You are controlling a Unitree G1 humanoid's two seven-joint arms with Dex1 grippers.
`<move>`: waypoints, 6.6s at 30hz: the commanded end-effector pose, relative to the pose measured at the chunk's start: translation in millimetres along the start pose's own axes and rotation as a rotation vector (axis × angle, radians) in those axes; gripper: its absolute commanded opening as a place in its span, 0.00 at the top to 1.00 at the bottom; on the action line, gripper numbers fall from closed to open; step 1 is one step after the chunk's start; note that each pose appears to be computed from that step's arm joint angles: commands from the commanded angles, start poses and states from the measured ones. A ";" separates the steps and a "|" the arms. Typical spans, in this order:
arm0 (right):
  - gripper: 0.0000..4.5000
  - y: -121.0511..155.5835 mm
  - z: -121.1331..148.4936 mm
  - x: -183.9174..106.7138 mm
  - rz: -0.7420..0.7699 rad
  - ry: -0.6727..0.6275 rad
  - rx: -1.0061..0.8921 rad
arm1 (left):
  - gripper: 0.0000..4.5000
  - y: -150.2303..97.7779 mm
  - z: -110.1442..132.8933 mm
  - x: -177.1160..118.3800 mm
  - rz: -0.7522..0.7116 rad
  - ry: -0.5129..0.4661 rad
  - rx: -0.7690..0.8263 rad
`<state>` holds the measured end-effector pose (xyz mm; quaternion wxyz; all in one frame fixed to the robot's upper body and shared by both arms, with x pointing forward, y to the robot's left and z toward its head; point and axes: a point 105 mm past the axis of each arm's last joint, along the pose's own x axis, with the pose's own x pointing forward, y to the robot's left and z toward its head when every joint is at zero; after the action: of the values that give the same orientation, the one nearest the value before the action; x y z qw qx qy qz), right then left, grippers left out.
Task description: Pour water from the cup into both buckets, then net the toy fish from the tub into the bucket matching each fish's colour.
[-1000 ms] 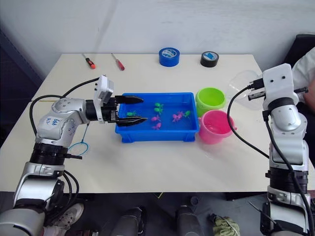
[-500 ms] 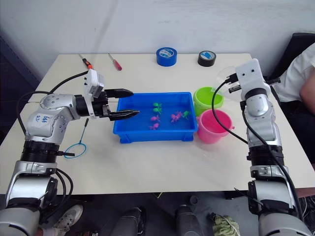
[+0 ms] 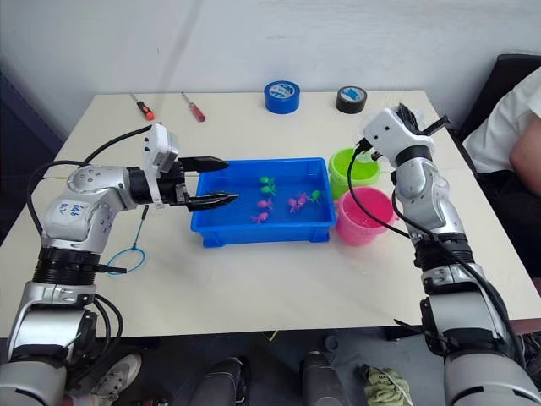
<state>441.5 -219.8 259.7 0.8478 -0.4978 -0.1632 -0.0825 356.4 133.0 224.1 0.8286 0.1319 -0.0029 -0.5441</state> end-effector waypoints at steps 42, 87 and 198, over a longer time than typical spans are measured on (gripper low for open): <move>0.99 -46.0 -37.7 -17.2 -0.138 0.133 0.182 | 0.00 -2.9 23.1 -1.5 0.009 -0.106 0.045; 0.31 14.3 -159.3 -209.2 -0.353 0.809 0.984 | 0.00 -21.7 30.0 27.1 -0.169 -0.147 0.039; 0.00 28.9 112.4 -166.2 1.133 -0.408 0.768 | 0.99 -33.7 13.2 -7.2 -0.142 0.154 0.225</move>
<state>274.9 -107.2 212.1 0.8254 -0.1755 -0.0346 0.5355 329.1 149.4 222.0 0.8089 0.2557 0.0425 -0.5278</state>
